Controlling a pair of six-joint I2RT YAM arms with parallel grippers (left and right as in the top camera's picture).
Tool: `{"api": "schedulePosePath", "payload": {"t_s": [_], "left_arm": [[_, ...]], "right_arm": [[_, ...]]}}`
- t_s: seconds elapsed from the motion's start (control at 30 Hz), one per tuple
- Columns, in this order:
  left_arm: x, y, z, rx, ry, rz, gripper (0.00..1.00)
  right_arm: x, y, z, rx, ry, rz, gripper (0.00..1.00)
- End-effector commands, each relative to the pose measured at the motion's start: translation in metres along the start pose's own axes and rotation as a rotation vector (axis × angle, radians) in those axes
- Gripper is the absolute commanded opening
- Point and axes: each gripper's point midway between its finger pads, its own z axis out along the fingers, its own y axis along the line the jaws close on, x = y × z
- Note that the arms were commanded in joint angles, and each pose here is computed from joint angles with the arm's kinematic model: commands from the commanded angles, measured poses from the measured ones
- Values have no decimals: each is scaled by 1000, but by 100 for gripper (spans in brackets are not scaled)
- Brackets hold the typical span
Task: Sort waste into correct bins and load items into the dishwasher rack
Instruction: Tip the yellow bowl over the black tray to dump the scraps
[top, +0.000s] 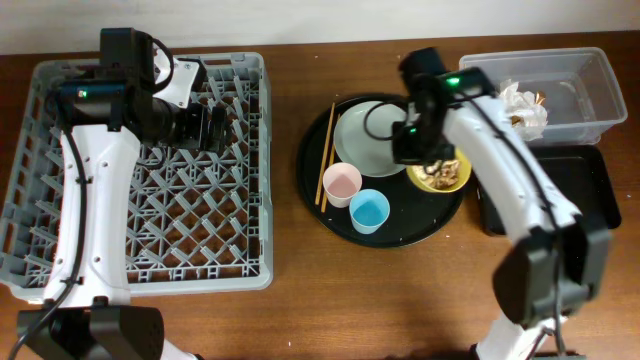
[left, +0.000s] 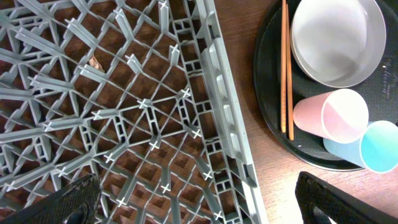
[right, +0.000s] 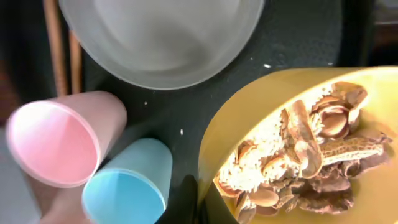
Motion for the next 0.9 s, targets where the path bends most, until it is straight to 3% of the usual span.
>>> {"api": "schedulePosePath", "payload": {"t_s": [0.0,0.1,0.33,0.7,0.87], "left_arm": [[-6,0,-3,-3,-17,16,99],[-6,0,-3,-3,-17,16,100],[-6,0,-3,-3,-17,16,99],[-6,0,-3,-3,-17,16,99],[-6,0,-3,-2,-17,16,99]], "right_arm": [[-8,-20,-57,-132,-117,-18,4],[-12,-58,-85,-242,-186,-4,4],[-20,-104,-99,-583,-327,24,4],[3,-191,-50,-950,-658,231,4],[15,-202,-47,-1014,-747,236,4]]}}
